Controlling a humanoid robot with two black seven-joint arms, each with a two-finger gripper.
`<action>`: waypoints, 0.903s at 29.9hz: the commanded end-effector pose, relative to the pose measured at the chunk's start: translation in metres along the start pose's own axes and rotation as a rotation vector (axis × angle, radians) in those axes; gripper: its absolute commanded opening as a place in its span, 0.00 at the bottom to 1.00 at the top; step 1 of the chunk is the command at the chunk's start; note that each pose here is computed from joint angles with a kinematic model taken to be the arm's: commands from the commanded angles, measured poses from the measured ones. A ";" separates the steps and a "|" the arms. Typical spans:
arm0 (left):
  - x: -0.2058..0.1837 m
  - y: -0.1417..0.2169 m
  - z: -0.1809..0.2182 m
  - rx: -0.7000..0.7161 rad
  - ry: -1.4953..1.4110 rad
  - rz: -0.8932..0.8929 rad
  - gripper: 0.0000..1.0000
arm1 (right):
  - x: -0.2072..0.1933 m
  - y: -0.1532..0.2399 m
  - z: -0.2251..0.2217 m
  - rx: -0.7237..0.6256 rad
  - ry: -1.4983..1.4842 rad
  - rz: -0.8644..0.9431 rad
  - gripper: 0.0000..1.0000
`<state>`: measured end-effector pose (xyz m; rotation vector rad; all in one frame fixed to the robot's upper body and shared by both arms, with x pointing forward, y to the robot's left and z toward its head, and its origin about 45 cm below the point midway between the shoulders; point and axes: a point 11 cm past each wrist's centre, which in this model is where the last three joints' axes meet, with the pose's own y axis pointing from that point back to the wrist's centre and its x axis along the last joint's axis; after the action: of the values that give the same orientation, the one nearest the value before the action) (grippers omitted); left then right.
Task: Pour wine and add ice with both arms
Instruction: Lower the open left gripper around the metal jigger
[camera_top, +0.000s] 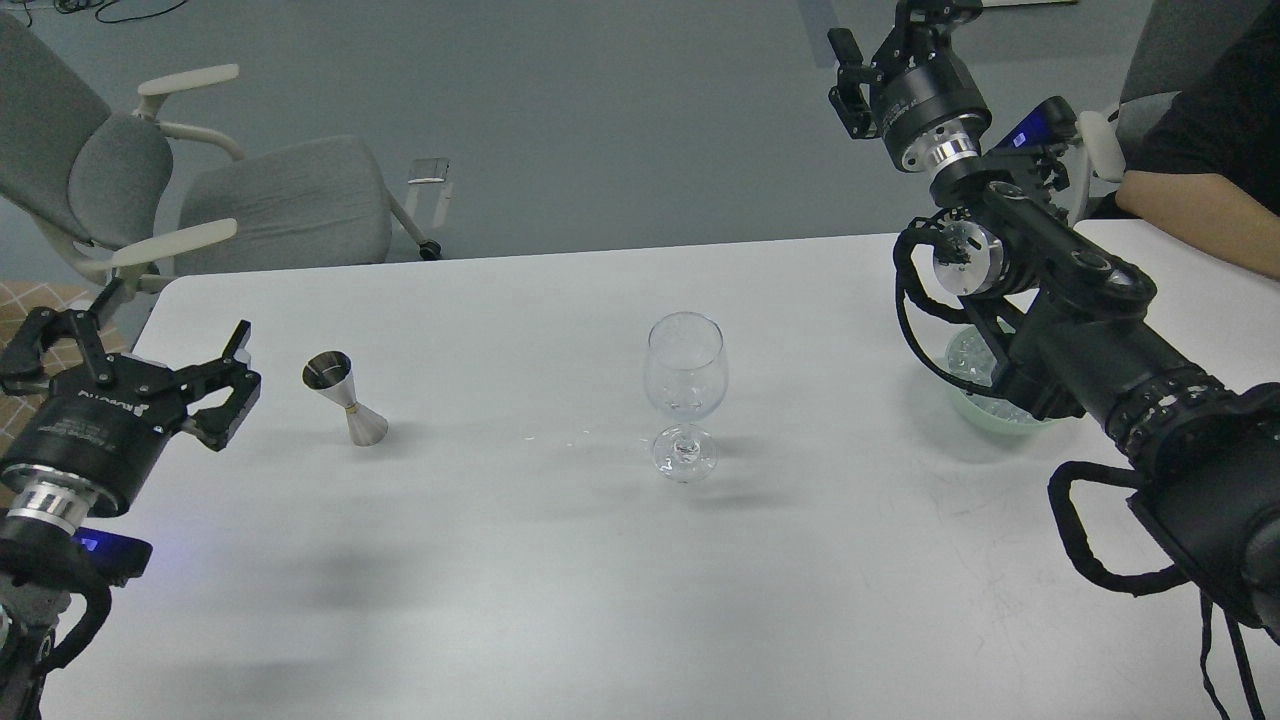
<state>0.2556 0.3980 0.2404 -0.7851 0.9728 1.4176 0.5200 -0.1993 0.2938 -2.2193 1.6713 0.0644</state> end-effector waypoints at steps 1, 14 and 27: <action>0.017 0.012 -0.009 0.023 0.024 0.050 0.99 | -0.001 0.000 0.000 -0.001 -0.001 -0.001 1.00; 0.065 0.024 -0.059 0.001 0.249 0.159 0.99 | 0.001 0.001 0.001 -0.003 0.003 0.009 1.00; 0.088 0.010 -0.089 0.028 0.336 0.211 1.00 | 0.003 0.004 0.007 -0.014 0.001 0.014 1.00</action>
<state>0.2255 0.3632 0.1317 -0.9507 1.3385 1.4893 0.5187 -0.2011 0.2878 -2.2168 1.6915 0.0725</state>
